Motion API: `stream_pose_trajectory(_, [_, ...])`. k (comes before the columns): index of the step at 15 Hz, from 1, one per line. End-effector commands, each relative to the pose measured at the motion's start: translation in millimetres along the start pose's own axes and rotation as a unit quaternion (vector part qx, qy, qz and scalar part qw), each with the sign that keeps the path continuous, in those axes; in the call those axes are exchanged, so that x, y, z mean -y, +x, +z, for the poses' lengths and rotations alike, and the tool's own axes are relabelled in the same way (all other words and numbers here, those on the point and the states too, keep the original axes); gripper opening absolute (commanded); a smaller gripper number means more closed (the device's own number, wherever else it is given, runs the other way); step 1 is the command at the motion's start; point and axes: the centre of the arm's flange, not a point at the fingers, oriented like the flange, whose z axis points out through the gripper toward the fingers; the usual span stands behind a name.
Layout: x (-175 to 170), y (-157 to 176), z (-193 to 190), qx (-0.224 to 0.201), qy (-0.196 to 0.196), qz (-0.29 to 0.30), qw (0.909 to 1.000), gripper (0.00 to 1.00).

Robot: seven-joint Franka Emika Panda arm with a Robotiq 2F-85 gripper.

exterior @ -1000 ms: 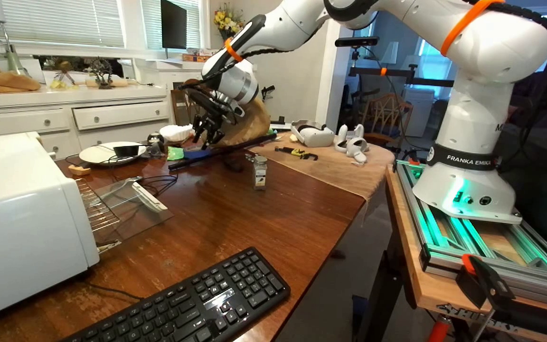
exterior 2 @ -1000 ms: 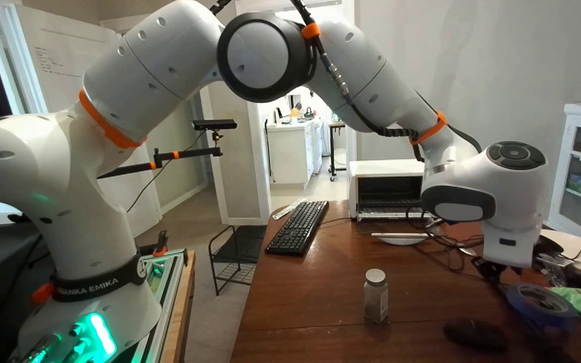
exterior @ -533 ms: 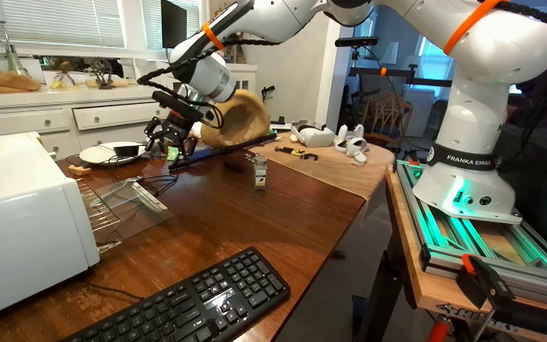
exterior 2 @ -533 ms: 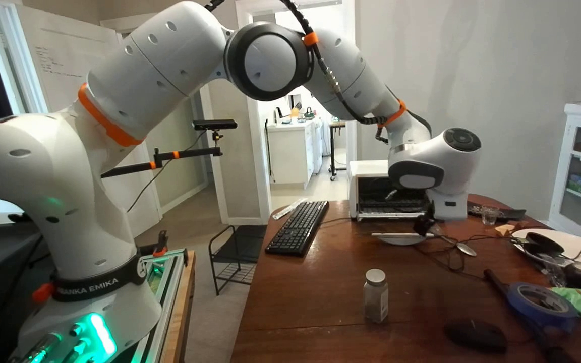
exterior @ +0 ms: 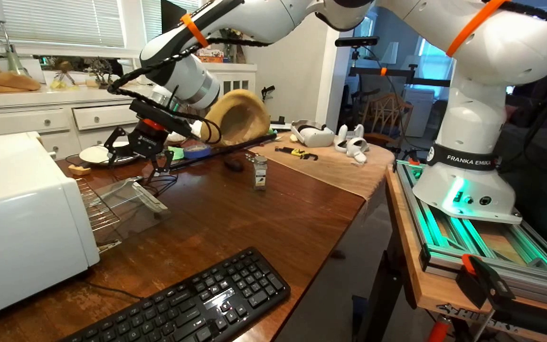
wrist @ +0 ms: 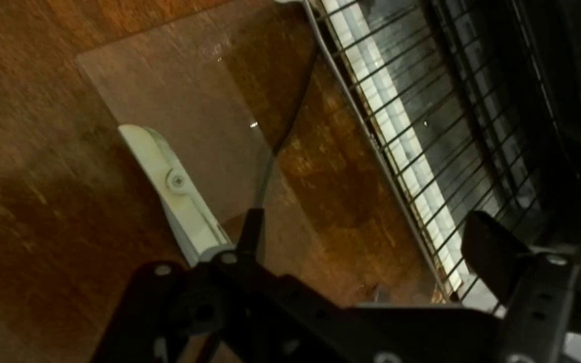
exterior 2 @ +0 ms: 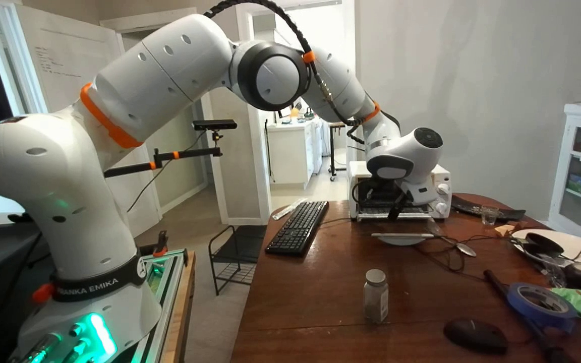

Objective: Take the masking tape and the roasting rack out of the oven

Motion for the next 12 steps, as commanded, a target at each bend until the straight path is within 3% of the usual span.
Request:
stream_pose_trajectory(1, [24.6, 0.5, 33.5, 0.026, -0.039, -0.089, 0.9950, 1.00])
stream_pose_trajectory(4, [30.6, -5.0, 56.6, 0.056, -0.110, -0.137, 0.9828, 1.00])
stream_pose_trajectory(6, [37.2, -7.5, 60.7, 0.053, -0.148, -0.173, 0.9722, 1.00])
stream_pose_trajectory(9, [55.8, -8.5, 63.2, 0.012, -0.162, -0.211, 0.9640, 1.00])
stream_pose_trajectory(12, [76.7, -12.1, 63.0, -0.012, -0.146, -0.231, 0.9617, 1.00])
